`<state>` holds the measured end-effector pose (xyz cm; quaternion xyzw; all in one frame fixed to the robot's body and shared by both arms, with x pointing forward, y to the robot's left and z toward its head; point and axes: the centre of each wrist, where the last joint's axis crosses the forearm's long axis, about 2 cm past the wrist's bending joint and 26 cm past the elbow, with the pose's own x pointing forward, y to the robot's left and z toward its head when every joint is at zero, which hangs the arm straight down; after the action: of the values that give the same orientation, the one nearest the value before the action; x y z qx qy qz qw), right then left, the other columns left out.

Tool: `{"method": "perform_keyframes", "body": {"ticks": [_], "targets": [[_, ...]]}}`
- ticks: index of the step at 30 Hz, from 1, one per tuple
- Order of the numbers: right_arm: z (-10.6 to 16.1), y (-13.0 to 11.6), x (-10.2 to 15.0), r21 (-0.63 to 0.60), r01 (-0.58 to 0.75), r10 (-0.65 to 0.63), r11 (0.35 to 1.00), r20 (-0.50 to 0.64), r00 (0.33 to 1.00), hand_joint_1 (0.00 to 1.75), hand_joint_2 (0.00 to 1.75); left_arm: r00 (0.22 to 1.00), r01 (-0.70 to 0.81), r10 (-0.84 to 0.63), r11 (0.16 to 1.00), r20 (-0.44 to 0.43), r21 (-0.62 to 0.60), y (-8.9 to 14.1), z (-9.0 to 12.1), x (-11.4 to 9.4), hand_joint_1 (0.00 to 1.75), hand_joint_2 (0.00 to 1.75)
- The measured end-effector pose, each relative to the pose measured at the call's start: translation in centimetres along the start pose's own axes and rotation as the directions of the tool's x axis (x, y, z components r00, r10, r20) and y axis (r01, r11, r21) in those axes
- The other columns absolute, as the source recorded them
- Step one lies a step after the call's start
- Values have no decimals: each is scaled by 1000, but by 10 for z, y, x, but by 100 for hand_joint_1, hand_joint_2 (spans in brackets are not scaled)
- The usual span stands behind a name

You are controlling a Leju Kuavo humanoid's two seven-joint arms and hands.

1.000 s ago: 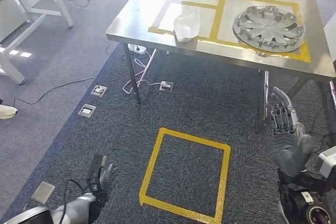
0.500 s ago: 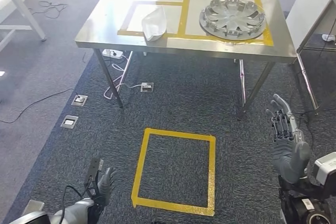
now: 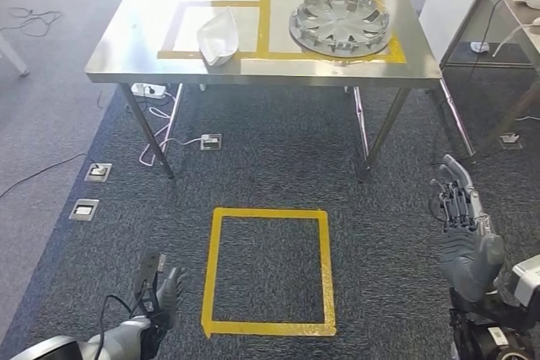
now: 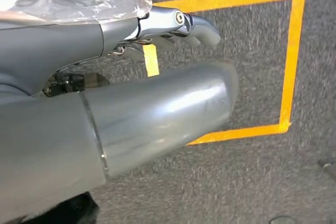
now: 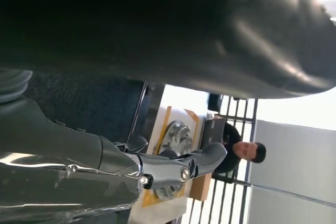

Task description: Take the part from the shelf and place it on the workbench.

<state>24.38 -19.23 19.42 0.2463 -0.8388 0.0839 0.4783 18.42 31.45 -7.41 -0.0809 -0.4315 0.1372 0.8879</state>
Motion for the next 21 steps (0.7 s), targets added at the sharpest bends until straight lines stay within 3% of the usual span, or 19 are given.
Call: {"method": "perform_keyframes", "body": {"ticks": [21], "targets": [[0,0,3,-16,-23,23,1000,10,1000,0,0,1000,-2,2,1000,8,4,3,-1,3,0,0]]}}
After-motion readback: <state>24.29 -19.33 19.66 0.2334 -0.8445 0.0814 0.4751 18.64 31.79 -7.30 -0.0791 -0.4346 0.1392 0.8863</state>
